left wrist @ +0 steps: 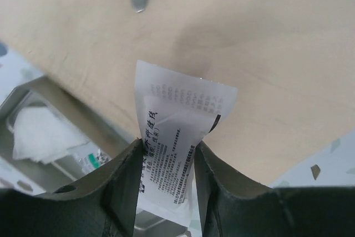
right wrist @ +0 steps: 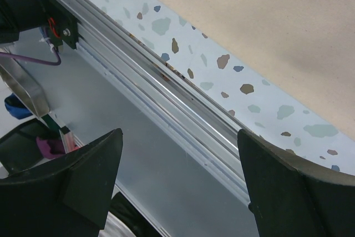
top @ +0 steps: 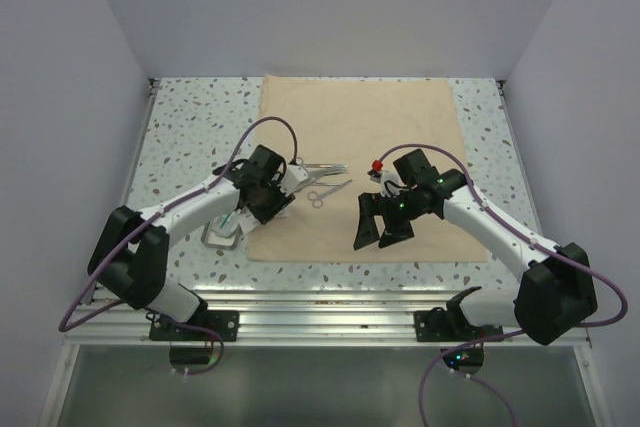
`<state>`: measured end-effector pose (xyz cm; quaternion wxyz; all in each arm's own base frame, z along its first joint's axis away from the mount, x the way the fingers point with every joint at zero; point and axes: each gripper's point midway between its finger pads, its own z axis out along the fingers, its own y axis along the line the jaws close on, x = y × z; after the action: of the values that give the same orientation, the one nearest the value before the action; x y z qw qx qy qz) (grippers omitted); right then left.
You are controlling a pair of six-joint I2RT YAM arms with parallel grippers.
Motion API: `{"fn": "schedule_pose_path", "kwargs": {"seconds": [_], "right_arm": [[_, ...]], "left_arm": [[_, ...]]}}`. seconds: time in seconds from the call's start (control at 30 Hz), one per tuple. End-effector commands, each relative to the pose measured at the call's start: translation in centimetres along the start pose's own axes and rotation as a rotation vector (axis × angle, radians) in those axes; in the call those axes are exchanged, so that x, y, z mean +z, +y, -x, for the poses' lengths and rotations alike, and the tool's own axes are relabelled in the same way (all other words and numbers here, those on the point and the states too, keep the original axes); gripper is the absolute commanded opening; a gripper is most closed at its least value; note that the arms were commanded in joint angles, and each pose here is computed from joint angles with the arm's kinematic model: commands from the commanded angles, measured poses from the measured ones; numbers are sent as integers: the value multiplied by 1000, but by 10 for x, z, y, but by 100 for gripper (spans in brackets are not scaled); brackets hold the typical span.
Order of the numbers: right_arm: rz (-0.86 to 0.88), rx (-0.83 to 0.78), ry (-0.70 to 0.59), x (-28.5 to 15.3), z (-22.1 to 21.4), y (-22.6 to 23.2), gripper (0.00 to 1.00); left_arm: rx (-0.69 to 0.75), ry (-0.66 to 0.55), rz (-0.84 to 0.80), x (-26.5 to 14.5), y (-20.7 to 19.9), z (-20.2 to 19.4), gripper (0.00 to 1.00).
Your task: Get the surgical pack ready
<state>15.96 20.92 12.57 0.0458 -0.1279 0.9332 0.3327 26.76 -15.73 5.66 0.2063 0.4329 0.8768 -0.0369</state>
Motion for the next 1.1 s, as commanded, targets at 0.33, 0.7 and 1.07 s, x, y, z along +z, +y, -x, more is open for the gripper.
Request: {"fn": "schedule_pose_path", "kwargs": {"seconds": [0.33,0.7,1.07], "right_arm": [[26,-19,-22,-4,1,6,88],[19,-24,-20,-4,0,4,88],[18,-33,-18,-3,4,4,88]], "left_arm": [[-541,43,338,-41,112,-44,45],[-746,110,318,-10,114,-52,47],[-864,161,343,-6,112,-60,56]]}}
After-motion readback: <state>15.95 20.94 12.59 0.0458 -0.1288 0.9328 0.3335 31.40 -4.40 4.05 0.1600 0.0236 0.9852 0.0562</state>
